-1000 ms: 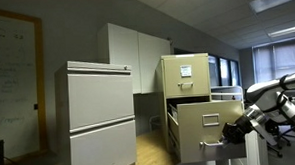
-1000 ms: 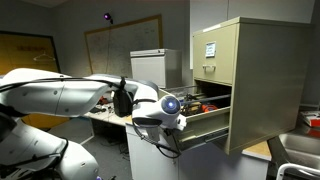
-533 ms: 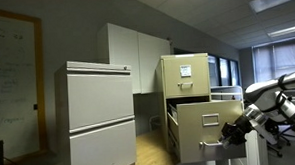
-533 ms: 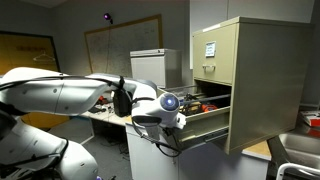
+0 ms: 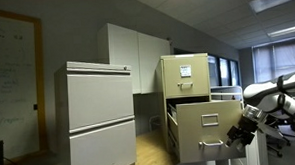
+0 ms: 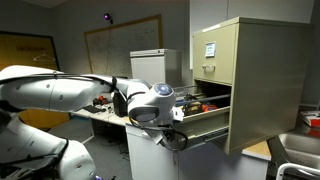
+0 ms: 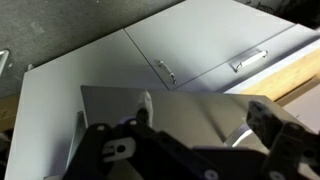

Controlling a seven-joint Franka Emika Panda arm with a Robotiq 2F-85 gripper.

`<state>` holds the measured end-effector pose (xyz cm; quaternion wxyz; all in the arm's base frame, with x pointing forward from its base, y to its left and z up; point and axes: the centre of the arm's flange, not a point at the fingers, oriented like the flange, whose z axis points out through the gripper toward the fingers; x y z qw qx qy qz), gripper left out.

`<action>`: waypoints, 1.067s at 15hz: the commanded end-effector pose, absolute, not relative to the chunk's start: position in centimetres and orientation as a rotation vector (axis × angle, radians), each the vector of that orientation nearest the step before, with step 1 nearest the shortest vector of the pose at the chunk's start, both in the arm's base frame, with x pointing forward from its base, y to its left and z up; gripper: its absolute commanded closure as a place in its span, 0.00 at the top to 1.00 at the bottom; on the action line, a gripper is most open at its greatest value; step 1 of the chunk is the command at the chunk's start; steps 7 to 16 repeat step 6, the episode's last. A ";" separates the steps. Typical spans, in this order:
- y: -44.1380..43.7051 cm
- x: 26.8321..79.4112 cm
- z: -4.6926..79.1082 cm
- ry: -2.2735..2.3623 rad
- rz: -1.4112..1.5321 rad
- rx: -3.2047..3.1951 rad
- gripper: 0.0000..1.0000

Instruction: Open the bottom drawer of the right cabinet

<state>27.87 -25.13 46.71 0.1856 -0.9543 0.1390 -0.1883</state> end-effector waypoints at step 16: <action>-24.6 26.8 46.0 0.113 -0.205 -3.048 1.00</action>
